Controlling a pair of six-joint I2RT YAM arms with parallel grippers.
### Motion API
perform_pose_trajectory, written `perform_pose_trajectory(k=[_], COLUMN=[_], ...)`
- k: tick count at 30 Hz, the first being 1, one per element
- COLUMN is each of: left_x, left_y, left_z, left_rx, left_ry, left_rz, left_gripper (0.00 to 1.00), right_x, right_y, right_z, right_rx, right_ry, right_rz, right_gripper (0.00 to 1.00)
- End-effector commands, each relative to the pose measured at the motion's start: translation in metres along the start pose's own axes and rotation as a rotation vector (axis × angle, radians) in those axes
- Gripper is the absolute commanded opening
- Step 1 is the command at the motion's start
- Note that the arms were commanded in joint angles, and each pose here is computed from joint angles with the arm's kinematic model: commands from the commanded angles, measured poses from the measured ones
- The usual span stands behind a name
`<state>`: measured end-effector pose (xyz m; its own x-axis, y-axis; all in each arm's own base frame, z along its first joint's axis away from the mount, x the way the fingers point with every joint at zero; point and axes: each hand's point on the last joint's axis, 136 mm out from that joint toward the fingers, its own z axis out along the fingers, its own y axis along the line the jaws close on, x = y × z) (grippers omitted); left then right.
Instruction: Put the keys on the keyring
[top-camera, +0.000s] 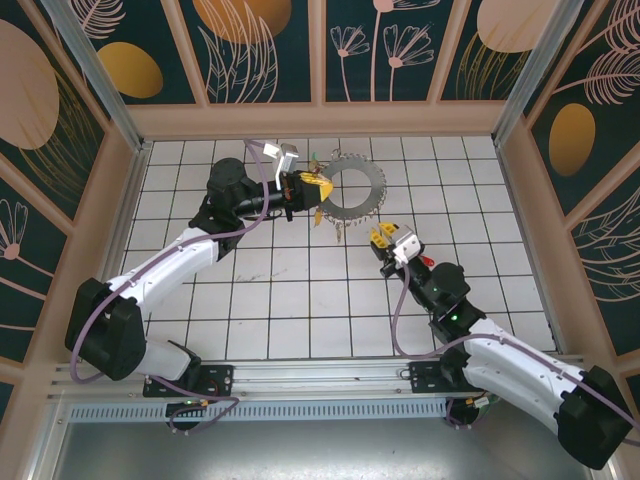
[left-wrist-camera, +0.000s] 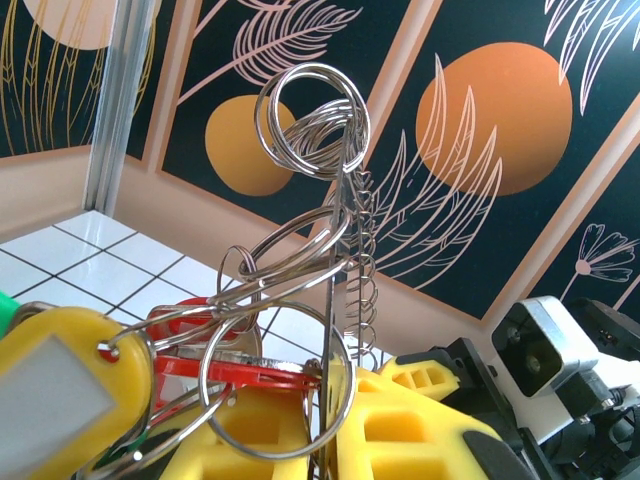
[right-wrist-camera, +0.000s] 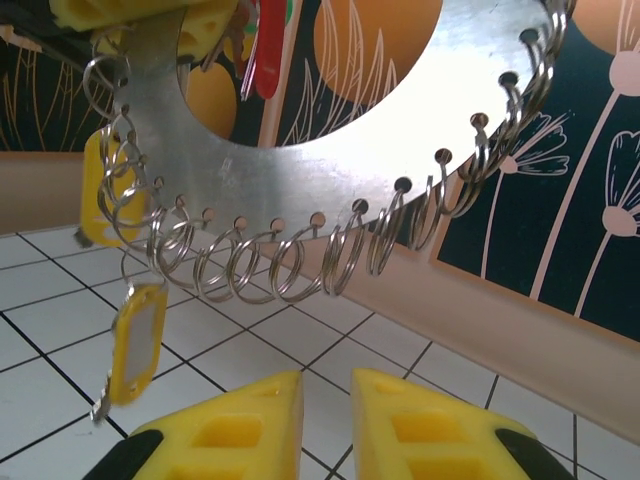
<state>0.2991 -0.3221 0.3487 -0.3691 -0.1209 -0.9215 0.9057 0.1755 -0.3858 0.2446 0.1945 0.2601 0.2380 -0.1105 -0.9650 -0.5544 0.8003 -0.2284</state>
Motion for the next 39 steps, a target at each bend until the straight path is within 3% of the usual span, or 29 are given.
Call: perform_pose_trajectory(k=[1, 15, 25, 39], left_x=[-0.018, -0.017, -0.01, -0.005], left_y=[-0.014, -0.014, -0.012, -0.011], left_z=[-0.006, -0.005, -0.007, -0.008], left_rx=[0.023, 0.024, 0.004, -0.006], left_ry=[-0.042, -0.044, -0.013, 0.011], left_rz=[0.073, 0.067, 0.071, 0.078], left_gripper=[0.05, 0.05, 0.05, 0.05], right_x=[-0.008, -0.021, -0.026, -0.036], right_y=[0.001, 0.009, -0.02, -0.024], right_z=[-0.004, -0.001, -0.003, 0.001], right_rx=[-0.018, -0.074, 0.086, 0.098], right_ry=[-0.043, -0.072, -0.068, -0.08], right_rz=[0.03, 0.038, 0.005, -0.031], right_gripper=[0.2, 0.19, 0.2, 0.2])
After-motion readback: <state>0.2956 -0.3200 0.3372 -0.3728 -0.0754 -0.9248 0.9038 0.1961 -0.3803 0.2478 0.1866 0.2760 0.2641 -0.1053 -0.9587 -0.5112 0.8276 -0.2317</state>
